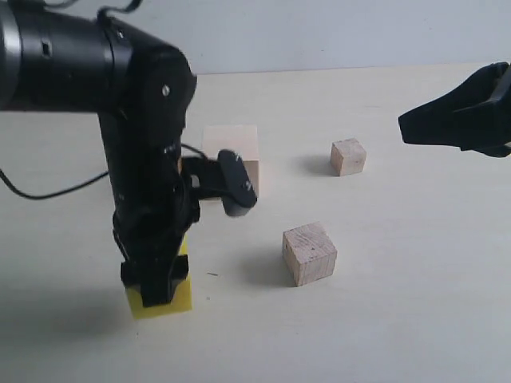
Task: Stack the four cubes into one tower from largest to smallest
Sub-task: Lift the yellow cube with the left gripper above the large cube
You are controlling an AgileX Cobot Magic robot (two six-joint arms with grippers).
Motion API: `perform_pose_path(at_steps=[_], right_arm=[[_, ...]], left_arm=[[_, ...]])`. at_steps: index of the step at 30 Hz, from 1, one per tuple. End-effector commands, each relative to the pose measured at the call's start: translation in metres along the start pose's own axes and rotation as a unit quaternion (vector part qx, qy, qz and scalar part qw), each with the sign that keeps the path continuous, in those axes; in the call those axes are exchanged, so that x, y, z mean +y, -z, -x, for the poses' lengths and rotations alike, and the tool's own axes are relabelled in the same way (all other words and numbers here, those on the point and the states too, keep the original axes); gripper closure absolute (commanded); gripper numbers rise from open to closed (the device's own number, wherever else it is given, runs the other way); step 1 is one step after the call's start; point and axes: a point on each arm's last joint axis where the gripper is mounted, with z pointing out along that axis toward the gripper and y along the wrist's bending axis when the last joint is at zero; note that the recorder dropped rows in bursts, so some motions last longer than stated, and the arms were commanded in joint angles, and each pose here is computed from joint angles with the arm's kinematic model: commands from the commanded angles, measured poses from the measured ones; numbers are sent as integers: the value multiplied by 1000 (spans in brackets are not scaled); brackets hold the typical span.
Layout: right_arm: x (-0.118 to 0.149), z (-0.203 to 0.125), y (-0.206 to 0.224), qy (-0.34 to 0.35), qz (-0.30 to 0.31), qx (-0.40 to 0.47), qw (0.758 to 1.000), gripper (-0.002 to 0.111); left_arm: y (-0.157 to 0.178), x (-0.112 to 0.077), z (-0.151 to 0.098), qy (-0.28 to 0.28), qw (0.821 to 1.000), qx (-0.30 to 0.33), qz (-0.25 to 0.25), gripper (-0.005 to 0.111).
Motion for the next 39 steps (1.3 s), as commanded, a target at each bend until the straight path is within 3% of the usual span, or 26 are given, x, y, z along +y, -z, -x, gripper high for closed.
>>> perform_pose_path(at_steps=[1, 6, 9, 12, 16, 17, 18, 20, 22, 30, 39], right_arm=[[0, -2, 0, 4, 0, 2, 1000, 108], [0, -2, 0, 4, 0, 2, 1000, 108], [0, -2, 0, 4, 1, 3, 1000, 108], [0, -2, 0, 4, 1, 3, 1000, 108], [0, -2, 0, 4, 1, 3, 1000, 108], [0, -2, 0, 4, 0, 2, 1000, 108], [0, -2, 0, 4, 0, 2, 1000, 108], [0, -2, 0, 4, 0, 2, 1000, 108], [0, -2, 0, -3, 0, 2, 1000, 108], [0, -2, 0, -31, 1, 3, 1000, 108], [0, -2, 0, -47, 2, 5, 999, 108]], left_arm=[[64, 2, 0, -9, 995, -67, 69, 107], [119, 20, -5, -10, 982, -140, 130, 107], [132, 40, -9, 23, 976, -159, 144, 107], [134, 71, -9, 177, 958, -182, 130, 107], [130, 85, 3, 268, 936, -189, 127, 107], [129, 89, 11, 323, 918, -196, 124, 107], [129, 95, 17, 395, 888, -209, 111, 107], [131, 102, 25, 477, 844, -228, 93, 107], [133, 107, 30, 511, 821, -240, 85, 107], [117, 121, 46, 554, 795, -238, 65, 107], [95, 133, 50, 568, 793, -213, 61, 107]])
